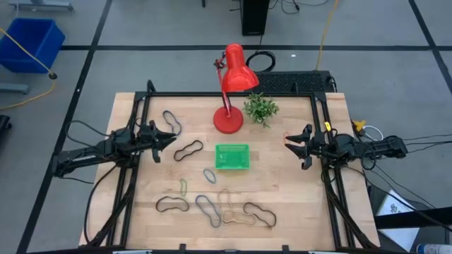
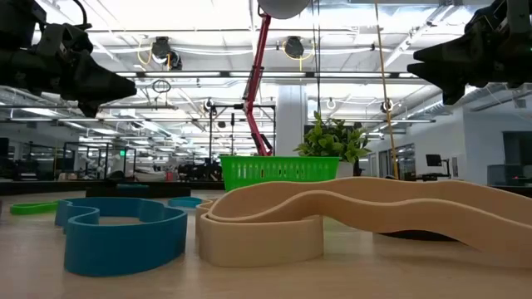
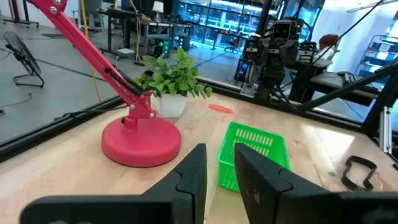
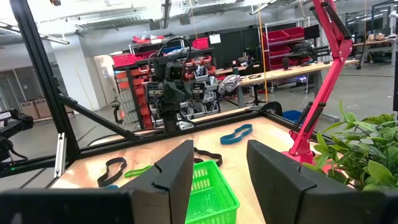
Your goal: Pick and place rubber bands into bin
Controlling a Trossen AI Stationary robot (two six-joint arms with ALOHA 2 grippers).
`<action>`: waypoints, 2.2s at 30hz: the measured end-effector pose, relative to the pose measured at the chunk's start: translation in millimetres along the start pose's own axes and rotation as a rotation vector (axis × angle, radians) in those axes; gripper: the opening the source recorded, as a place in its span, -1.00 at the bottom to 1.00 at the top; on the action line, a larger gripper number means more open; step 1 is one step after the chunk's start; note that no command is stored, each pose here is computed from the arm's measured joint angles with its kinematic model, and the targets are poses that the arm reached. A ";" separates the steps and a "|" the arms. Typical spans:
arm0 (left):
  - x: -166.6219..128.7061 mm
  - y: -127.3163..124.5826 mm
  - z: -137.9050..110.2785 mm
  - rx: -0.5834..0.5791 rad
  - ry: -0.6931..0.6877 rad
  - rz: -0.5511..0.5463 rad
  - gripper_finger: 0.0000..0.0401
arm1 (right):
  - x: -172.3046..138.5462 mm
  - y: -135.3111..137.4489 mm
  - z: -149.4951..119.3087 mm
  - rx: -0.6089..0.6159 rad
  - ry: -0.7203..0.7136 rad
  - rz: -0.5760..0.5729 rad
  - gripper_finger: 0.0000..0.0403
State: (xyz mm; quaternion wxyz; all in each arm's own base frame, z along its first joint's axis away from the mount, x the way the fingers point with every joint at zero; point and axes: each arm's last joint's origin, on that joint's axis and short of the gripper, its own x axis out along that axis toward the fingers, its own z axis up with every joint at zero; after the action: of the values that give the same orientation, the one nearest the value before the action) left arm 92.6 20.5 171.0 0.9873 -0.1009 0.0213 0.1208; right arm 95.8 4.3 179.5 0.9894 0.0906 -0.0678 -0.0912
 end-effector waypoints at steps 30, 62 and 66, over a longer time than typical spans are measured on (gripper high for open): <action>0.1 0.0 0.2 0.000 -0.004 -0.001 -0.56 | 0.0 -1.1 -5.6 -0.209 0.056 -0.010 -0.29; 0.1 -0.1 0.6 0.000 -0.009 -0.001 -0.56 | 78.0 23.9 50.0 -0.192 0.518 -0.495 -0.29; 0.1 -0.2 0.7 0.000 -0.010 -0.002 -0.56 | 77.4 24.1 58.7 -0.068 0.628 -0.563 -0.29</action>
State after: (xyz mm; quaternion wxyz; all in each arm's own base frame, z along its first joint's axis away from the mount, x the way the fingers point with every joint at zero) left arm 92.8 20.5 171.7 0.9875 -0.1003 0.0162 0.1205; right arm 166.4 2.9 250.4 0.9008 0.0965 0.2673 -0.3283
